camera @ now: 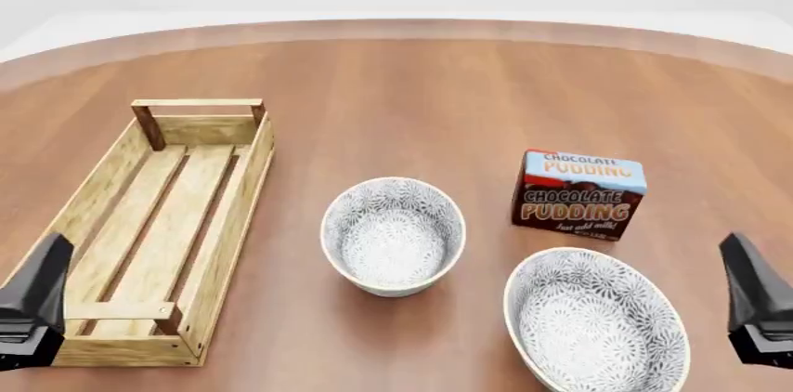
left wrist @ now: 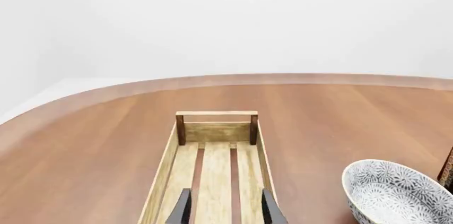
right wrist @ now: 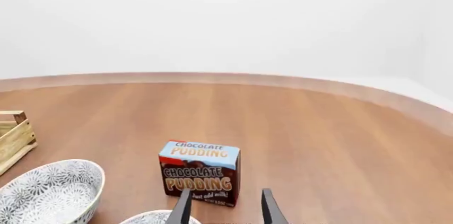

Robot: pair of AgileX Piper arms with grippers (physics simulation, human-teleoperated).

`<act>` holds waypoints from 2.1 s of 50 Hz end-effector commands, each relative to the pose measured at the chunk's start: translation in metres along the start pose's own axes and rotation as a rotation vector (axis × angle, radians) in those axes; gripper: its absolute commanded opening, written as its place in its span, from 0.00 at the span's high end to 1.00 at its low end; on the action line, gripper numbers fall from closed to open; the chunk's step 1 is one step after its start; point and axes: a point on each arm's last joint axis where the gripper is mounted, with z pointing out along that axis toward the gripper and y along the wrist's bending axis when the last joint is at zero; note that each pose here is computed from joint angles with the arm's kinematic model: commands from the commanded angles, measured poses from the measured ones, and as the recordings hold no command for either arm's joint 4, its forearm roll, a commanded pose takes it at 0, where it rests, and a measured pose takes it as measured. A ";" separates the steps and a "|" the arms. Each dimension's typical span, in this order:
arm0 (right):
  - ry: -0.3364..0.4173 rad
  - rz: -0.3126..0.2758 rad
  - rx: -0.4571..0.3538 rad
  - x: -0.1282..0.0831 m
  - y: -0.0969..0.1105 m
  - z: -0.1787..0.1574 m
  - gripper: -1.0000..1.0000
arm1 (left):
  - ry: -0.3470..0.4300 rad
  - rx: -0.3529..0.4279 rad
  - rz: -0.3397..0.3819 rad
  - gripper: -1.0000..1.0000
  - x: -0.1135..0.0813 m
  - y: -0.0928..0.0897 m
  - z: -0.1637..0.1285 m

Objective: Stack the left bowl on the right bowl and place them in the tray.

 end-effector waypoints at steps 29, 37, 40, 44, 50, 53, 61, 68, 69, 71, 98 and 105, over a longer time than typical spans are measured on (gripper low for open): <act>0.310 -0.008 -0.285 -0.108 0.050 0.122 0.00 | 0.000 0.000 0.000 0.00 0.000 0.000 0.000; 0.427 -0.046 -0.376 -0.119 0.087 0.172 0.00 | 0.000 0.000 0.000 0.00 0.000 0.000 0.000; 0.467 -0.058 -0.409 -0.118 0.100 0.183 0.00 | 0.000 0.000 0.000 0.00 0.000 0.000 0.000; 0.509 -0.101 -0.456 -0.114 0.119 0.198 0.00 | 0.000 0.000 0.000 0.00 0.000 0.000 0.000; 0.639 -0.168 -0.548 -0.084 0.162 0.218 0.00 | 0.000 0.000 0.000 0.00 0.000 0.000 0.000; 0.680 -0.194 -0.554 -0.071 0.169 0.227 0.00 | 0.000 0.000 0.000 0.00 0.000 0.000 0.000; 0.768 -0.255 -0.591 -0.037 0.192 0.242 0.00 | 0.000 0.000 0.000 0.00 0.000 0.000 0.000; 0.808 -0.298 -0.596 -0.019 0.194 0.250 0.00 | 0.000 0.000 0.000 0.00 0.000 0.000 0.000; 0.815 -0.306 -0.594 -0.016 0.194 0.252 0.00 | 0.000 0.000 0.000 0.00 0.000 0.000 0.000; 0.827 -0.312 -0.597 -0.009 0.195 0.253 0.00 | 0.000 0.000 0.000 0.00 0.000 0.000 0.000; 0.898 -0.347 -0.606 0.042 0.205 0.262 0.00 | 0.000 0.000 0.000 0.00 0.000 0.000 0.000; 0.910 -0.338 -0.606 0.051 0.208 0.260 0.00 | 0.000 0.000 0.000 0.00 0.000 0.000 0.000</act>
